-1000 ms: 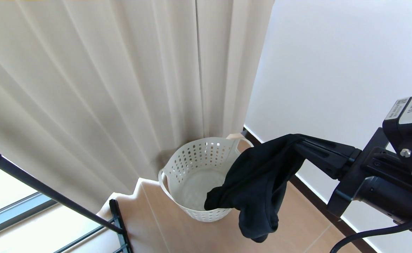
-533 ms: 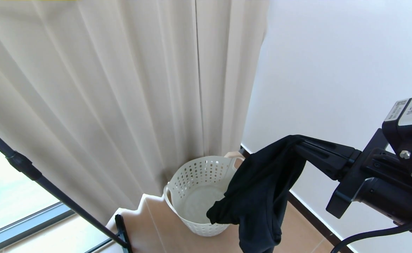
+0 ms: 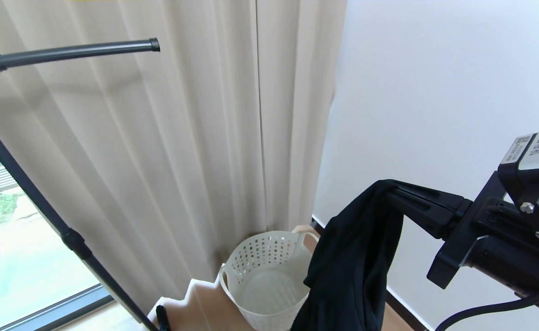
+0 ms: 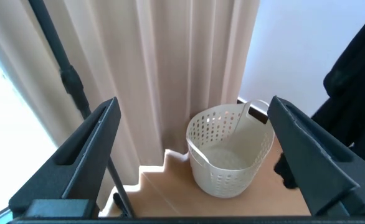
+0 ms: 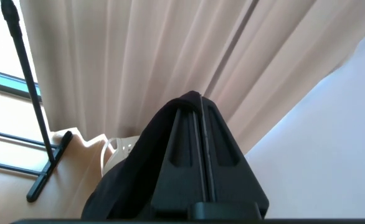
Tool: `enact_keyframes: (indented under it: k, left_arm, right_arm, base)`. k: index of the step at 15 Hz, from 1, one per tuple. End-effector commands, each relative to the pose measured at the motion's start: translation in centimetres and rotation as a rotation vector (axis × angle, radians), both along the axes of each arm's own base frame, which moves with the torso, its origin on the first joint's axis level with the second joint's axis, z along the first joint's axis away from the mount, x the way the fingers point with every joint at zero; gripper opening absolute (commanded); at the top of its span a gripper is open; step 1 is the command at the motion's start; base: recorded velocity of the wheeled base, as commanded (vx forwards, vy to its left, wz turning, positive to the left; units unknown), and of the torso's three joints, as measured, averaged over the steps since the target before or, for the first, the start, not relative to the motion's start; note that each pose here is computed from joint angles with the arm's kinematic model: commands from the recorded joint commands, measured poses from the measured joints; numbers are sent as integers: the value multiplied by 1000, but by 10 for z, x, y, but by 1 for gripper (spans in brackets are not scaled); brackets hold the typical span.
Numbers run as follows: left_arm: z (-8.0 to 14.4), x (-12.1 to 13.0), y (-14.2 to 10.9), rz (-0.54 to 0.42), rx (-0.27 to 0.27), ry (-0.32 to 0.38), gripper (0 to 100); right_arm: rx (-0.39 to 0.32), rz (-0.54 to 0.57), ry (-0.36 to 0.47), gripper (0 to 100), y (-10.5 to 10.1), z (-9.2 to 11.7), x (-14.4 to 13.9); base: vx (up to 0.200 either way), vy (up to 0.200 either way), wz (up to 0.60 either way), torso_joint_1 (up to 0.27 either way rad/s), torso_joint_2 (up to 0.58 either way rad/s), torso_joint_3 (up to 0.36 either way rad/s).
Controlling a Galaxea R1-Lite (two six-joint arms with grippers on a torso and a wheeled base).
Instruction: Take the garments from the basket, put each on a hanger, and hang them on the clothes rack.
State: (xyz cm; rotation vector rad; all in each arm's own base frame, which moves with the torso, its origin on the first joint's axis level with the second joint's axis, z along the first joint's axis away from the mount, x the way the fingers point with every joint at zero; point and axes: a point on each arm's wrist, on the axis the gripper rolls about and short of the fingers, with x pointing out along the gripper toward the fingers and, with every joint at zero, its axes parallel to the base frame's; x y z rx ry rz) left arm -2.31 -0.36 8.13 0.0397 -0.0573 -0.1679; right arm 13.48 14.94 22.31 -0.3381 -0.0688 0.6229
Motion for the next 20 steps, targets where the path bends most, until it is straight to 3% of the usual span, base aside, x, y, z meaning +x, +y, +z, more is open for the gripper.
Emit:
enact_keyframes:
  k: [1,9,20]
  left_arm:
    - [0,0,0,0,1,-1,100]
    - [0,0,0,2,0,-2,100]
    - [0,0,0,2,1,-1,100]
  right_arm:
    - [0,-3,0,0,0,0,1]
    - [-6,-3,3,0,-1,-2,0]
    - [-13,-4,9,0,-1,-5,0]
  base:
    - [0,0,0,217,-540,-139]
    - [0,0,0,242,-572,-184]
    - [0,0,0,177,-386,-233]
